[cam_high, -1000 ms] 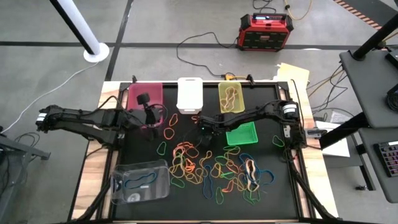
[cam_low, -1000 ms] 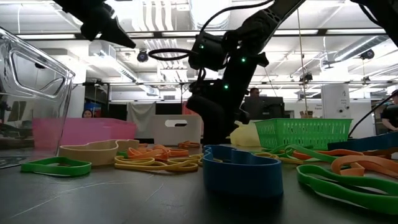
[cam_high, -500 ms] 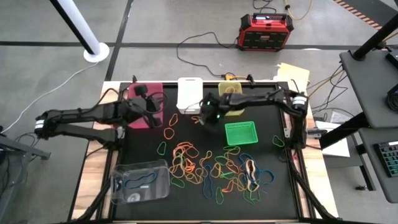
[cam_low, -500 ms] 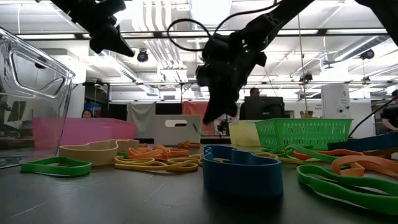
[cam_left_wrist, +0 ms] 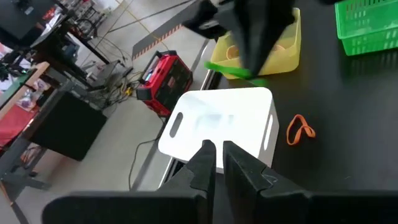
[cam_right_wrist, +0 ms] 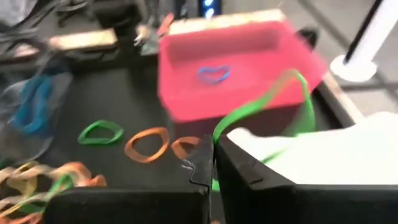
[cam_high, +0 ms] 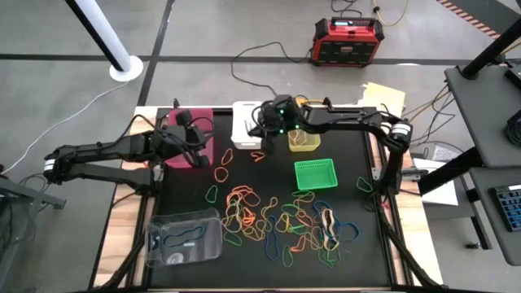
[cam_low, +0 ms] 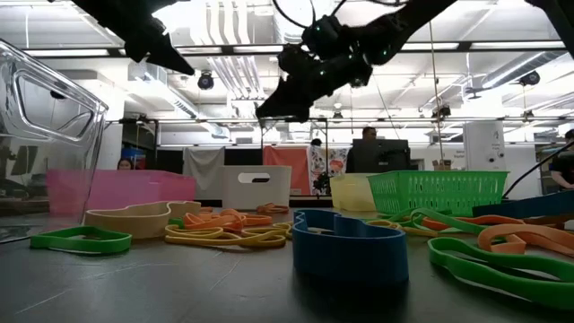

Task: Sort rubber bands into baskets
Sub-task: Put the green rubber band into the white bin

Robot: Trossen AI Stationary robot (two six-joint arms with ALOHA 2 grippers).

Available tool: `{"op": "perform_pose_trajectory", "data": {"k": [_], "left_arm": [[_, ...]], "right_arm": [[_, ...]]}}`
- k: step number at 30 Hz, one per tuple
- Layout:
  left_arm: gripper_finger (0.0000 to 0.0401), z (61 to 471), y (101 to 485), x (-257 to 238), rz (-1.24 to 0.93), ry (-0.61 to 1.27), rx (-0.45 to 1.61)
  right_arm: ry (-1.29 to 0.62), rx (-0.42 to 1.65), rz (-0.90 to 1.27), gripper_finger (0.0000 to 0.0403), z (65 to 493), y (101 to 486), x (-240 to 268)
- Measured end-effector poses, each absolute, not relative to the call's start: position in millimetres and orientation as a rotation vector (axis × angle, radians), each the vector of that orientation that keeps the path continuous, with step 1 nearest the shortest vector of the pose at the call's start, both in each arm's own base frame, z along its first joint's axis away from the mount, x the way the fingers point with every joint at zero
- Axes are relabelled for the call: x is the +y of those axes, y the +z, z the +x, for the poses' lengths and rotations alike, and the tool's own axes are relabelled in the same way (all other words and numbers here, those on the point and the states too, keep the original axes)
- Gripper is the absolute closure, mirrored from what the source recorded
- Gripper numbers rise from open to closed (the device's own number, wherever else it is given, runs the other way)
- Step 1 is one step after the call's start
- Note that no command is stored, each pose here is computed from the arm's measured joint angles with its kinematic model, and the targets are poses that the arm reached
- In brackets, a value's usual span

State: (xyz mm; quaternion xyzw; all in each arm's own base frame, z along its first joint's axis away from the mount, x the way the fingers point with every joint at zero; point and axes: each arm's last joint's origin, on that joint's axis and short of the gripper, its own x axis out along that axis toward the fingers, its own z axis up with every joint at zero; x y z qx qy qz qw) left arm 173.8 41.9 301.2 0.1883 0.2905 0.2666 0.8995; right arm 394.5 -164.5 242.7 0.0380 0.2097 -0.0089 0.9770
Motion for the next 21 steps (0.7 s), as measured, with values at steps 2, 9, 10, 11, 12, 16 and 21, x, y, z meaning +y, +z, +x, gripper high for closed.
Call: {"op": "perform_pose_trajectory", "data": {"k": [2, 9, 10, 11, 12, 16, 21], "left_arm": [[0.0386, 174.2, 301.0, 41.8, 0.381, 0.549, 0.599], [0.0386, 175.7, 299.8, 42.0, 0.363, 0.551, 0.6], [0.0386, 176.0, 299.3, 42.1, 0.36, 0.552, 0.603], [0.0386, 176.6, 299.2, 42.2, 0.354, 0.553, 0.6], [0.0386, 176.7, 298.6, 42.1, 0.35, 0.554, 0.6], [0.0386, 177.4, 292.9, 42.2, 0.341, 0.554, 0.617], [0.0386, 178.7, 290.9, 42.4, 0.341, 0.552, 0.627]], "right_arm": [[-0.05, 0.387, 0.071, 0.0394, 397.2, 238.6, -176.6], [-0.143, 0.415, 0.213, 0.0392, 399.7, 212.0, -209.4], [-0.154, 0.416, 0.242, 0.0389, 399.8, 209.8, -212.5], [-0.16, 0.416, 0.258, 0.0385, 400.5, 208.8, -215.0], [-0.164, 0.419, 0.261, 0.0379, 400.5, 208.5, -217.2], [-0.168, 0.437, 0.265, 0.0344, 401.0, 207.3, -220.7], [-0.149, 0.447, 0.286, 0.0296, 401.8, 211.2, -219.8]]}}
